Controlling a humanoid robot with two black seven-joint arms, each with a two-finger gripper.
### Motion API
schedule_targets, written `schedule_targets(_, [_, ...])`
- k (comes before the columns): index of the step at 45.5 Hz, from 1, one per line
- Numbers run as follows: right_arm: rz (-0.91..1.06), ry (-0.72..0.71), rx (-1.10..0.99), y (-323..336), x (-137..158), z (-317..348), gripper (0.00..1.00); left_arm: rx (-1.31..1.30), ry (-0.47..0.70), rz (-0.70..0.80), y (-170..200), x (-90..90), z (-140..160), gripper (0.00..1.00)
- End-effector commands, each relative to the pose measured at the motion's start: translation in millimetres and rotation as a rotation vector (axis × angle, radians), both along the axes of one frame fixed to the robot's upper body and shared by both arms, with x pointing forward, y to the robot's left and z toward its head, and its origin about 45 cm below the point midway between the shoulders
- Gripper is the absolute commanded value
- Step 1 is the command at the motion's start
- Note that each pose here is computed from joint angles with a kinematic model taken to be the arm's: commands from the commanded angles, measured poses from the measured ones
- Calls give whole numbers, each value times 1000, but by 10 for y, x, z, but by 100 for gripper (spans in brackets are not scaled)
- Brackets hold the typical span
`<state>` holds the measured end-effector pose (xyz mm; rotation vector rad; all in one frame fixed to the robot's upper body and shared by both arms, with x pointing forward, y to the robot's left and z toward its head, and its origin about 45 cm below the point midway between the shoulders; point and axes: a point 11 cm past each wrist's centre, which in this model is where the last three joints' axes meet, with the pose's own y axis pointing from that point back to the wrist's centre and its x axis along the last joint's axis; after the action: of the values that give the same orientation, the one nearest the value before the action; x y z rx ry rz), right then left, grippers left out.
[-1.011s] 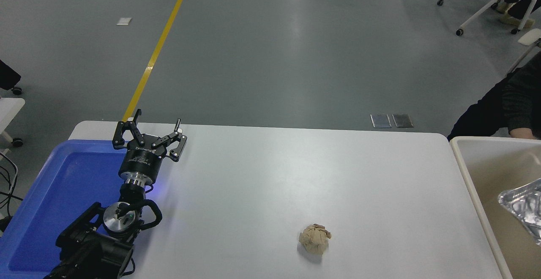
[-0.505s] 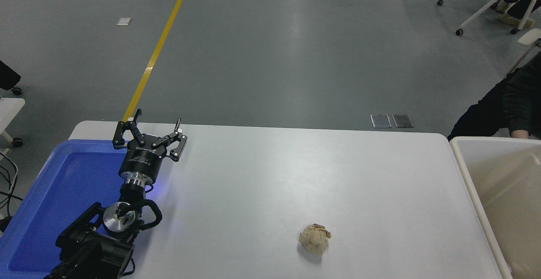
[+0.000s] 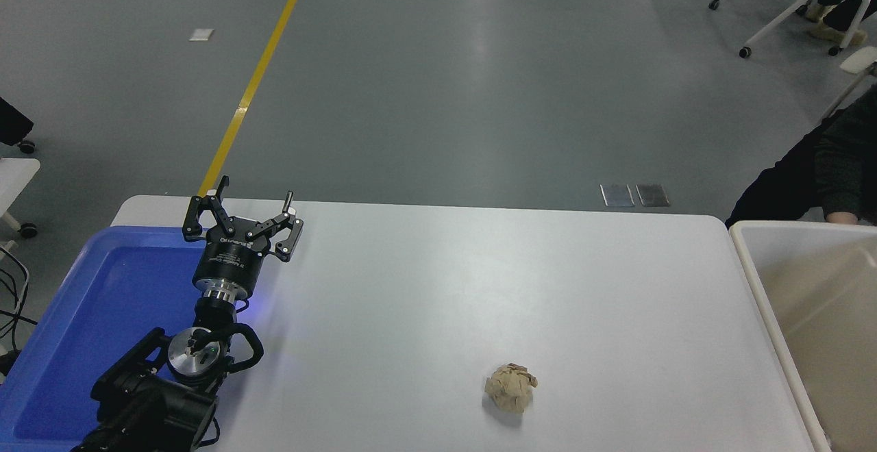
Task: Pick up foil plate and place in dustbin
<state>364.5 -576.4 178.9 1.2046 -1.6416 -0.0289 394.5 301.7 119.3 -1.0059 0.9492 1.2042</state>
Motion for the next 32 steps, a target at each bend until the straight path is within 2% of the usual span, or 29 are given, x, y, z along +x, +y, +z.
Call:
schedule_targets(1, [208,94,-2,310,34,320,100,1,0,-1,-1,0,-1,99])
schedule_targets(10, [393,166,-27,657,-27,562,100,2,1,-3,-4,0,-2,99])
schedule_targets(19, [530,172,-56,1047,67,973,100,3,1,-4,-7,-1,-3,99])
schedule_targets(24, [584,224,-123,1133,12,1205,100,2,1,-3,-4,0,-2,99])
schedule_targets(32, [716,327,-272,1496,89,1480,100,2,1,-3,-4,0,-2,99])
